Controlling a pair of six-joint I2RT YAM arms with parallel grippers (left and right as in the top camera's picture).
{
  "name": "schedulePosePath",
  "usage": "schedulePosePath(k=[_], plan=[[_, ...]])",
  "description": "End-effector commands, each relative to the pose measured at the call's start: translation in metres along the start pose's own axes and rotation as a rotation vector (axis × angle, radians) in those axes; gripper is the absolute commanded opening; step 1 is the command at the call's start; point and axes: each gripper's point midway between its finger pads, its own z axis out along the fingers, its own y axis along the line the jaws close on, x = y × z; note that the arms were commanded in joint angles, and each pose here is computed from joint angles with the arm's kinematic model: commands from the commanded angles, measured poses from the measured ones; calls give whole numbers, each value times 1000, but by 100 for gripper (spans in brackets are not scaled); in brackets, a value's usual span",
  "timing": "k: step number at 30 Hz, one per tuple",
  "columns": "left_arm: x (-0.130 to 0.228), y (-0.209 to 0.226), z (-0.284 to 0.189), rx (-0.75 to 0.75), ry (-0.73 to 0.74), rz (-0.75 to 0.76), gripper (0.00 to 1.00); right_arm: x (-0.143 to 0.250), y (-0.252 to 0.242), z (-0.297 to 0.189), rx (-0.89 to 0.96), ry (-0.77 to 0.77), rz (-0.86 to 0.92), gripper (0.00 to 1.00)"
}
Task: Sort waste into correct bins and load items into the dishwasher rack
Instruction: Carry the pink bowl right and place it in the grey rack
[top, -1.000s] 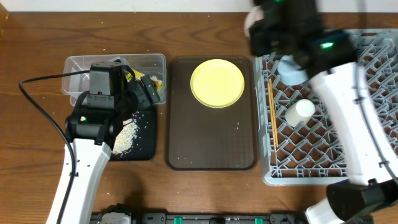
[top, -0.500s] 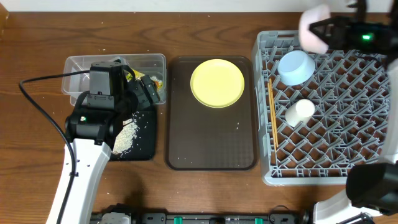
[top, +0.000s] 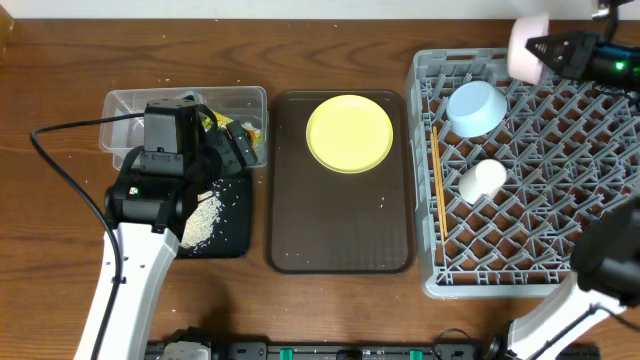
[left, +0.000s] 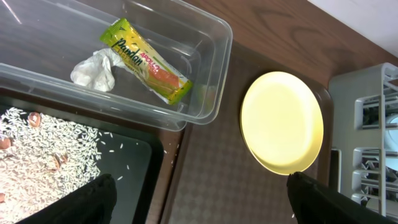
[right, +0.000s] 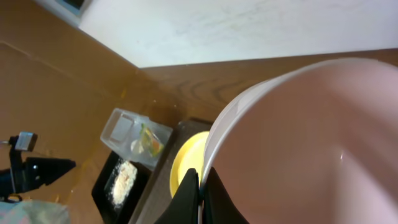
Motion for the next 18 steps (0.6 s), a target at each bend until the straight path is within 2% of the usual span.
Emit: schedulePosePath(k=[1,5,9,18], plan=[[-5,0,-3,-1,-15,0,90,5,-14,10,-153,-18,23,1],[-5,0,-3,-1,-15,0,90,12,-42,21,-229,-32,49,1],[-5,0,-3,-1,-15,0,90,28,-81,26,-220,-27,131,1],[-5,0,-3,-1,-15,0,90,50,-124,0,-221,-63,329,7]])
